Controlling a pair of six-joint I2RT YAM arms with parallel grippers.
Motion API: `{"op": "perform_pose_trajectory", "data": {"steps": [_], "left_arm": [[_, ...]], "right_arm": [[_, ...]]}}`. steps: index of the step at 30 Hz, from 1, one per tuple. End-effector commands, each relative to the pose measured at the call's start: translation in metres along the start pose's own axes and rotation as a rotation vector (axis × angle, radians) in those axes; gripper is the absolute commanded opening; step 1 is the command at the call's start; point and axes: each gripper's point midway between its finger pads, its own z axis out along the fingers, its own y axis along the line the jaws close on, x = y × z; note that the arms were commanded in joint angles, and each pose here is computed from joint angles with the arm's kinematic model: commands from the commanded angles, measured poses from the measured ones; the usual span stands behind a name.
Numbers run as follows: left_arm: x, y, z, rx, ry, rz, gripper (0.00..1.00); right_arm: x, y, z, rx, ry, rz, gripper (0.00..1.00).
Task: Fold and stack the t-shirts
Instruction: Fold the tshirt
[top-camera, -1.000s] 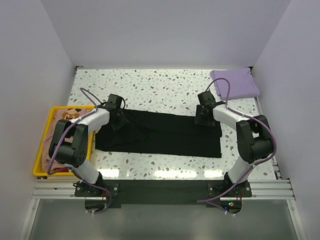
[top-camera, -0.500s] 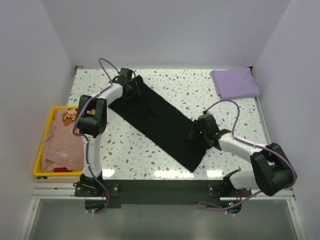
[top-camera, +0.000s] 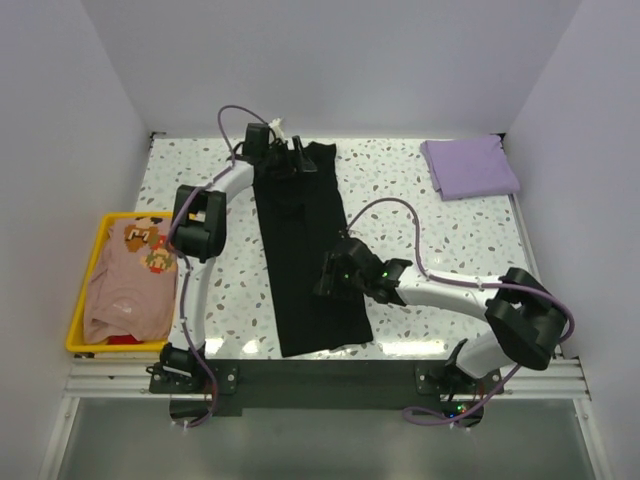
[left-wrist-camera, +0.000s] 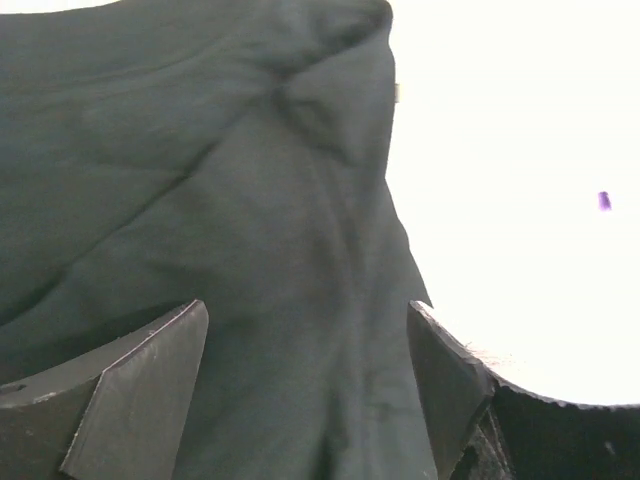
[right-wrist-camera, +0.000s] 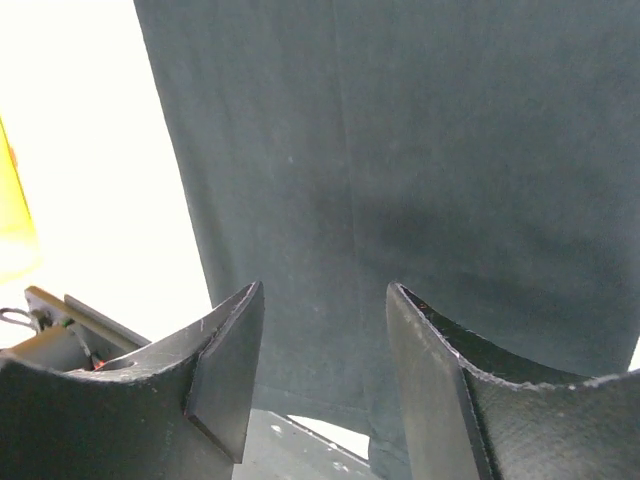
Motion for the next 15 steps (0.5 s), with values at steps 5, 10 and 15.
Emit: {"op": "perform_pose_trajectory", "data": {"steps": [5, 10, 15], "left_arm": [[-0.087, -0.083, -0.056, 0.226, -0.155, 0.114, 0.87], [-0.077, -0.075, -0.088, 0.104, -0.189, -0.008, 0.81], [-0.010, -0.039, -0.137, -0.141, -0.164, -0.240, 0.59]], "right_arm": [[-0.049, -0.016, -0.030, 0.169, -0.131, -0.137, 0.59], [-0.078, -0.047, -0.026, 0.217, -0.092, -0.145, 0.58], [-0.080, -0.054, -0.016, 0.237, -0.039, -0.218, 0.58]]}}
